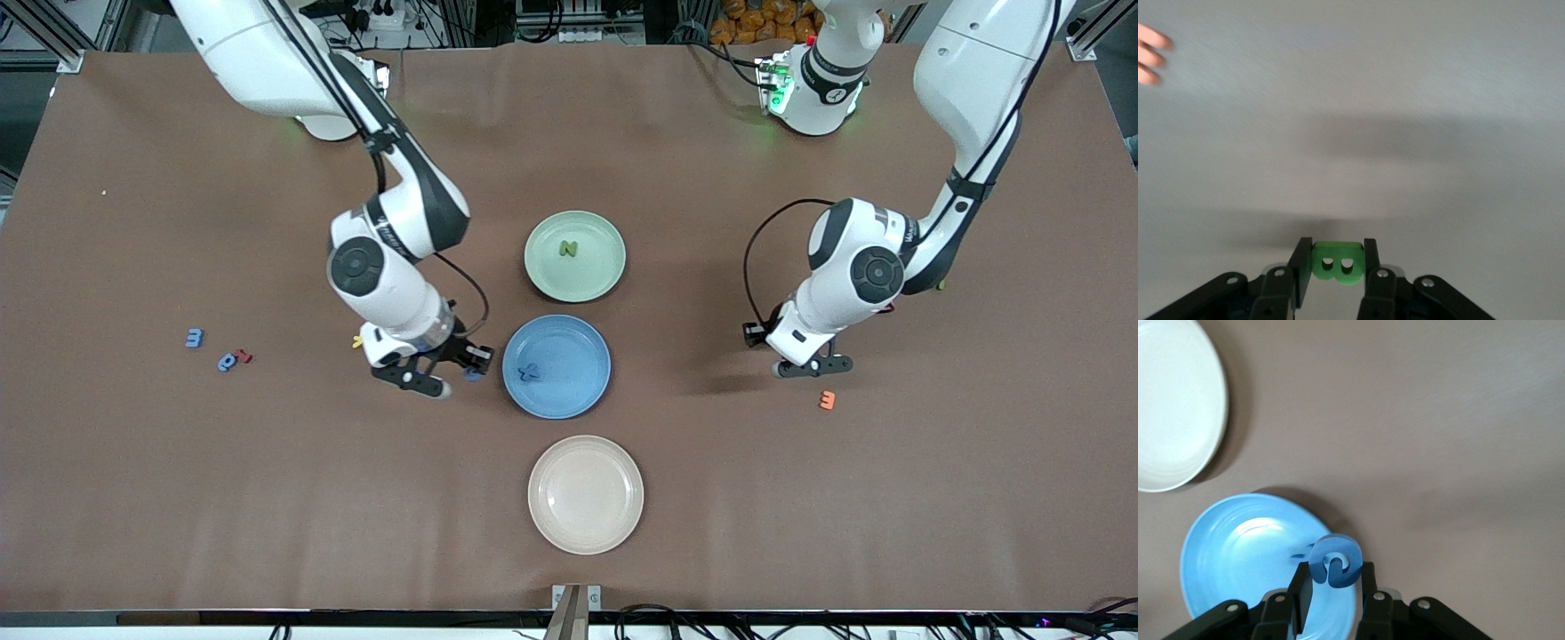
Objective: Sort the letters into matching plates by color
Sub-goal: 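Place the blue c on the blue plate while the left gripper carries the B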
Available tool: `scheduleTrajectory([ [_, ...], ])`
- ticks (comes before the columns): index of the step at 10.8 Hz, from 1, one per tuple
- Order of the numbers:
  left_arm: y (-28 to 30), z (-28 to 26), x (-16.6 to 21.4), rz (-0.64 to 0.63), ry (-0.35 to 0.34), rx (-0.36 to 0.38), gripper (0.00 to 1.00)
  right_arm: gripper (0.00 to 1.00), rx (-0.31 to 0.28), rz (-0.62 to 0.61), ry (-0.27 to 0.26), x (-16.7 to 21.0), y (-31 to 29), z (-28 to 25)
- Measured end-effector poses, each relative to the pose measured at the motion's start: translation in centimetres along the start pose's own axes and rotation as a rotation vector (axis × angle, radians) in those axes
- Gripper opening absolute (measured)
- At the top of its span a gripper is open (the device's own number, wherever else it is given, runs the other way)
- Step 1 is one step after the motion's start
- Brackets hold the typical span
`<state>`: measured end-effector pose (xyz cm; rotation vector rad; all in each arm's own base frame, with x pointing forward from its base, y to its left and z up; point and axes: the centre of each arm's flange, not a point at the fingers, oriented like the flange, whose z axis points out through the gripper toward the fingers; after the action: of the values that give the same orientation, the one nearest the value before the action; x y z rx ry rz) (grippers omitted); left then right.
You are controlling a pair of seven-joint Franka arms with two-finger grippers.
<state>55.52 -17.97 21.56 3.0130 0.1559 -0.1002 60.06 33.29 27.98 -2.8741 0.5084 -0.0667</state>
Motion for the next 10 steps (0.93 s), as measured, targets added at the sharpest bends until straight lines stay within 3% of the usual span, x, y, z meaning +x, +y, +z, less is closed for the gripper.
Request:
scheduleTrajectory([
  [6, 9.8, -1.2, -6.5, -0.182, -0.105, -0.039, 0.36, 0.37, 0.006, 0.019, -0.039, -6.2, -7.5, 5.5],
  [10, 13.5, -1.1, -9.4, -0.323, -0.185, -0.093, 0.36, 0.91, -0.017, -0.017, 0.000, -4.9, -7.0, 5.0],
])
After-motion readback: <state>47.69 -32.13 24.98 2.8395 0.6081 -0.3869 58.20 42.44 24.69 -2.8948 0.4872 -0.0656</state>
